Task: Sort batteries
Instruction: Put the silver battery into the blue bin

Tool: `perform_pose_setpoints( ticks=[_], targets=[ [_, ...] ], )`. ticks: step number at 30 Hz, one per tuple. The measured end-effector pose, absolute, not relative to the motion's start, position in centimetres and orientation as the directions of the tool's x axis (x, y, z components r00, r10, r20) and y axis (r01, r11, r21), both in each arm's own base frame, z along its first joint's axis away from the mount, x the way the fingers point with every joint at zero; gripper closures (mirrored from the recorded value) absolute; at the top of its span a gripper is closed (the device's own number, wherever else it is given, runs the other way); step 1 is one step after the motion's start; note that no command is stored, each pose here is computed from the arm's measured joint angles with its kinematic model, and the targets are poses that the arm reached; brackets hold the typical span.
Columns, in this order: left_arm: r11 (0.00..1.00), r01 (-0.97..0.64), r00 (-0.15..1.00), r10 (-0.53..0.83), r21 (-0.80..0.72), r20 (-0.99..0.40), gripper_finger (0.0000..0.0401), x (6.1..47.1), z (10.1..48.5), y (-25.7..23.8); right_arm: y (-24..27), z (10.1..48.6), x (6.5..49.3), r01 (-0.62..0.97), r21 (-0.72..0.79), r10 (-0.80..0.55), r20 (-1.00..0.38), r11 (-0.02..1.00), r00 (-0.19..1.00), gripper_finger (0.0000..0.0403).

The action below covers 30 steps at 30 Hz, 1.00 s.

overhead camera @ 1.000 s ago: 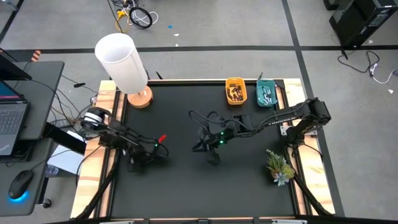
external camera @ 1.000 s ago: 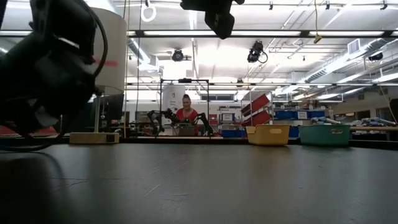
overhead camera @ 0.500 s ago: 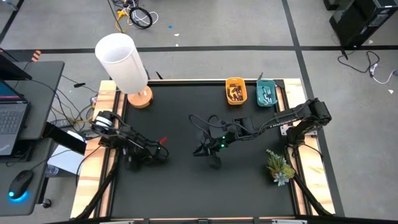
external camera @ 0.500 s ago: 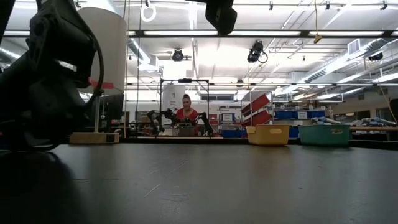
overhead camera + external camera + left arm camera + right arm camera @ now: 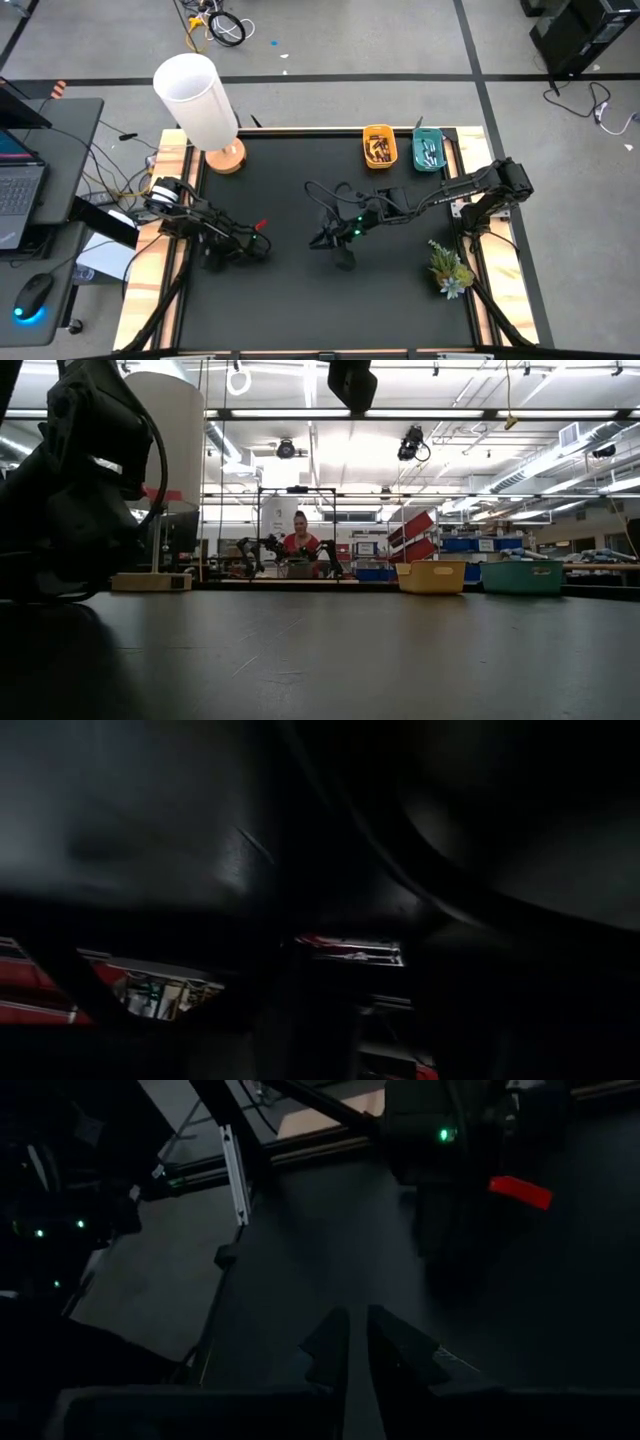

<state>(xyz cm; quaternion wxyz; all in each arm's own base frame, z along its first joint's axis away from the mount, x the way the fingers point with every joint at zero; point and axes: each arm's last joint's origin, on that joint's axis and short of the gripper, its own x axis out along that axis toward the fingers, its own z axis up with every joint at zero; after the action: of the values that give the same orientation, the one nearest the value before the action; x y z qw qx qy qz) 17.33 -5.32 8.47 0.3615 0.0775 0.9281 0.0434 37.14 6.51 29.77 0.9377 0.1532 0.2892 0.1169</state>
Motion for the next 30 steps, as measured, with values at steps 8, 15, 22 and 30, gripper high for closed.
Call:
perform_pose_setpoints(
  ticks=[8,15,22,30],
  targets=[
    [0.96,0.22,-0.67,0.279,0.175,-0.688,0.0265,18.4,8.7,-5.3,6.4,30.0,37.3,-0.139,0.354,0.308,-0.481,0.925,0.821,0.0353],
    [0.941,0.261,-0.603,0.333,0.215,-0.725,0.0306,20.5,9.4,-5.2,6.4,30.1,37.3,-0.144,0.358,0.314,-0.481,0.922,0.819,0.0353],
    [0.945,0.221,-0.541,0.324,0.24,-0.776,0.0311,23.0,11.1,-4.5,6.3,30.0,37.2,-0.147,0.368,0.325,-0.486,0.918,0.812,0.0353],
    [0.992,0.099,-0.712,0.124,0.077,-0.691,0.0284,21.6,11.8,-3.8,6.1,30.3,37.1,-0.157,0.371,0.333,-0.476,0.915,0.814,0.0353]
  ],
)
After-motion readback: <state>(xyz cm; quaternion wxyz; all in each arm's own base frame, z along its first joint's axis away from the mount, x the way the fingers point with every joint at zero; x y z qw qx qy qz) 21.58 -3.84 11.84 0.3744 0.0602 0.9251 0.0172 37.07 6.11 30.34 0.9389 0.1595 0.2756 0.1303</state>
